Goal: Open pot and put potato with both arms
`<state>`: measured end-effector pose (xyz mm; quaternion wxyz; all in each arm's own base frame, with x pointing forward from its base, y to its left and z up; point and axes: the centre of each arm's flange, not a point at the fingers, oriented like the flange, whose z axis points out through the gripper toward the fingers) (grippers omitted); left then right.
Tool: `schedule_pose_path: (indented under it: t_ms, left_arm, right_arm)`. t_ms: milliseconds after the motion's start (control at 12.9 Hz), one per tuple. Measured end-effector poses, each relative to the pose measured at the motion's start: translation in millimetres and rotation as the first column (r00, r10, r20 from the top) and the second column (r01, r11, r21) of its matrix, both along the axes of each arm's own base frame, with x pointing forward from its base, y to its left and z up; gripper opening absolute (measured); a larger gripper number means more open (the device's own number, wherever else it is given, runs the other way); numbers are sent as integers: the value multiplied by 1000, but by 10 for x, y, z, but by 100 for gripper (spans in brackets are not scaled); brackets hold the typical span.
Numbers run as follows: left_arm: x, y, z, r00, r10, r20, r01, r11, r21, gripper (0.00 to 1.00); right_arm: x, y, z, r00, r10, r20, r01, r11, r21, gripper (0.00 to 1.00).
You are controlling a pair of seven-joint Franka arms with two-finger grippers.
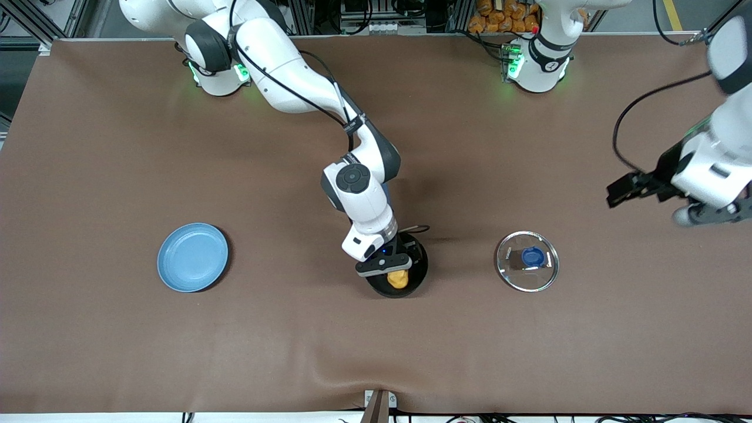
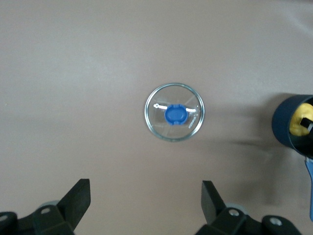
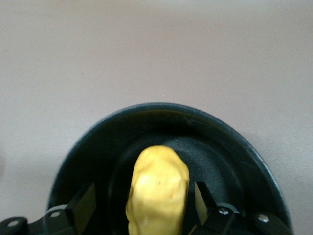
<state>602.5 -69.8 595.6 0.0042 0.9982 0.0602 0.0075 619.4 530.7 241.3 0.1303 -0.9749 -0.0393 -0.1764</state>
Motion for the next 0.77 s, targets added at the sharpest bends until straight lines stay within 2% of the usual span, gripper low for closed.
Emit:
schedule_pose_path:
  t_ms: [155,232,309,541,773]
  left_arm:
    - [-67,11,150,1000,0,-3,0,1000,1,100]
    - [-104,11,195,1000,-1,-9,1,1000,2,100]
    - [-141,13,242,1000,-1,-19,1,1000,3,100]
    - [-248,59,445,1000,-5,-30,6,999,46,100]
    - [-414,60,700,996,-94,-9,95,993,73,100]
  right_arm:
    - [18,-18,382,1000,0,-28,0,1000,-3,93]
    - [29,-59,592,999,-3,-50,3,1000,-8,99]
    - [47,-143,813,997,-11,-81,8,1000,-27,100]
    - [241,-738,1476,985,-92,-149,72,988,-134,100]
    - [484,-1649,2129,955,-235,-179,191,954,-233,100]
